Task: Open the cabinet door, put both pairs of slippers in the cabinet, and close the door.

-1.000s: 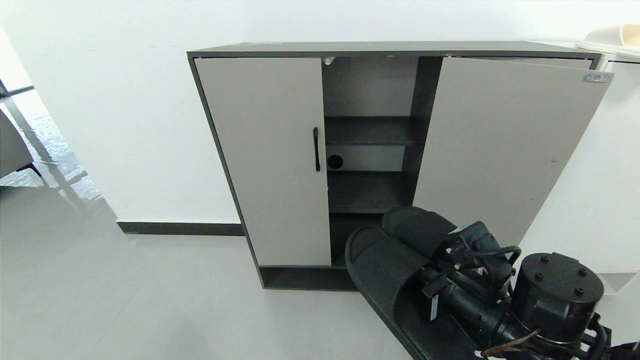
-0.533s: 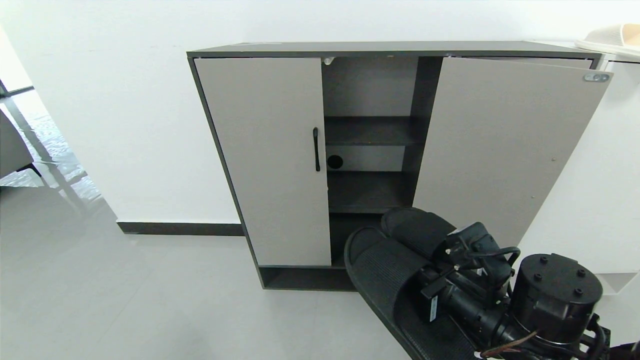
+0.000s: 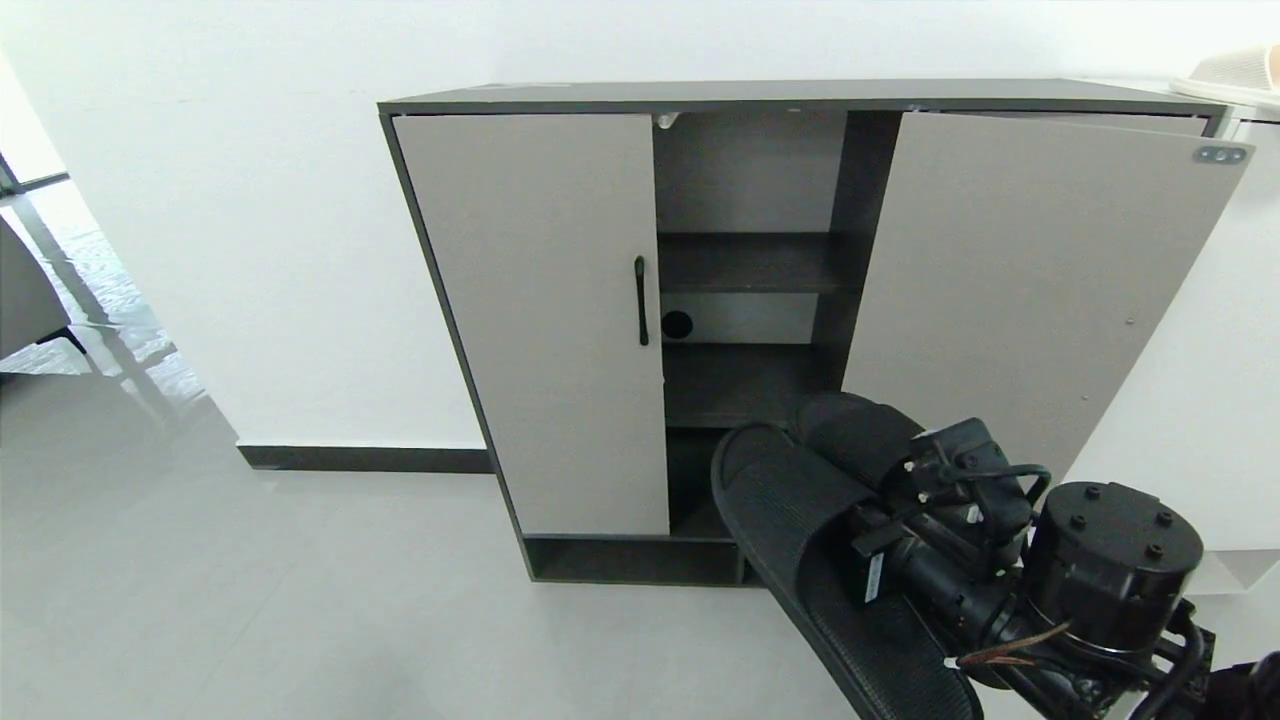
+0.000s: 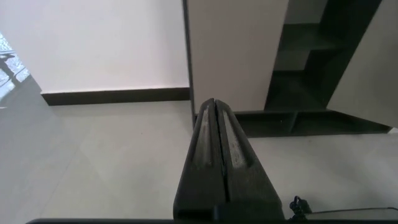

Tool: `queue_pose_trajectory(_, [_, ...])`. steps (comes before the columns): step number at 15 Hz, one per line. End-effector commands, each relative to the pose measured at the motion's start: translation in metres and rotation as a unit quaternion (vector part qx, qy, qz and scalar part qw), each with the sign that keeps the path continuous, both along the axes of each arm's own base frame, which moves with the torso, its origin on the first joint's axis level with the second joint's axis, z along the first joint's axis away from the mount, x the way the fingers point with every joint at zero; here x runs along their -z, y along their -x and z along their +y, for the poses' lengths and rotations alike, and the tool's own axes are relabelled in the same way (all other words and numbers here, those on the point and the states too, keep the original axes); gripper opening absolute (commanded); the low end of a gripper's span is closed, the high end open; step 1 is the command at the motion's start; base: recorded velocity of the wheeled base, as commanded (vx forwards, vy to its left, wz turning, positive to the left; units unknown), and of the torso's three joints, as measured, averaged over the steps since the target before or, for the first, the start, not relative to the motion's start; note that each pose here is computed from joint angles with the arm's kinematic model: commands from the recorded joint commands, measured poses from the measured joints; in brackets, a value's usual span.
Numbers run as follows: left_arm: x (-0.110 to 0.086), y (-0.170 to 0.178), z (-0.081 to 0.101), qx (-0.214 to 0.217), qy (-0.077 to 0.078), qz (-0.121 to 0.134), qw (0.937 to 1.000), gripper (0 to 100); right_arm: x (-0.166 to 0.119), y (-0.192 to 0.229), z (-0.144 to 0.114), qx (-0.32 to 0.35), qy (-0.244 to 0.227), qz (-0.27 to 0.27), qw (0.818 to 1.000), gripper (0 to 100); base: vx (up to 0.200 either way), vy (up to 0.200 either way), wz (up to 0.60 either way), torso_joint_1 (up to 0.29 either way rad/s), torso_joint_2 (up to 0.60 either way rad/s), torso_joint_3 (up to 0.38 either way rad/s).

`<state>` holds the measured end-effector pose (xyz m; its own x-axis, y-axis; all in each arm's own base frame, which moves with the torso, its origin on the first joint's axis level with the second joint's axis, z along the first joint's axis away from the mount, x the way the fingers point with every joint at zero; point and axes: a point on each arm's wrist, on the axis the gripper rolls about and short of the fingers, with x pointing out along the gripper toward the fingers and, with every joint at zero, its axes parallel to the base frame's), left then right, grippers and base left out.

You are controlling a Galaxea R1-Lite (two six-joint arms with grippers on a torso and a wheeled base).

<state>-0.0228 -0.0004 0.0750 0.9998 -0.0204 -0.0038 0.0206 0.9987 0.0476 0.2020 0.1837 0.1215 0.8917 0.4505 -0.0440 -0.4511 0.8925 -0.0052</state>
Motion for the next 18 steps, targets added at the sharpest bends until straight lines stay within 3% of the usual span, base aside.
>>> queue_pose_trajectory(1, [0.0,0.0,0.0,0.001,0.0,0.002,1.0,0,-0.002,-0.007,-0.006,0.016,-0.002,-0.004,1.0,0,0.0,0.2,0.0,0.007,0.0,0.002])
queue_pose_trajectory(5, [0.0,0.0,0.0,0.001,0.0,0.002,1.0,0,-0.007,-0.017,-0.017,0.048,-0.006,-0.014,0.999,0,0.0,0.15,0.0,0.002,0.0,0.003])
queue_pose_trajectory(10, [0.0,0.0,0.0,0.001,0.0,0.002,1.0,0,-0.025,-0.066,-0.038,0.194,-0.019,-0.059,0.979,0,0.0,0.0,0.0,0.0,0.0,0.0])
queue_pose_trajectory(13, [0.0,0.0,0.0,0.0,0.0,0.002,1.0,0,-0.026,-0.072,-0.04,0.202,-0.021,-0.063,0.977,0,0.0,0.0,0.0,0.0,0.0,0.0])
queue_pose_trajectory(18, [0.0,0.0,0.0,0.001,0.0,0.001,1.0,0,-0.03,-0.076,-0.042,0.208,-0.027,-0.07,0.975,0,0.2,0.0,0.0,0.001,0.0,0.002])
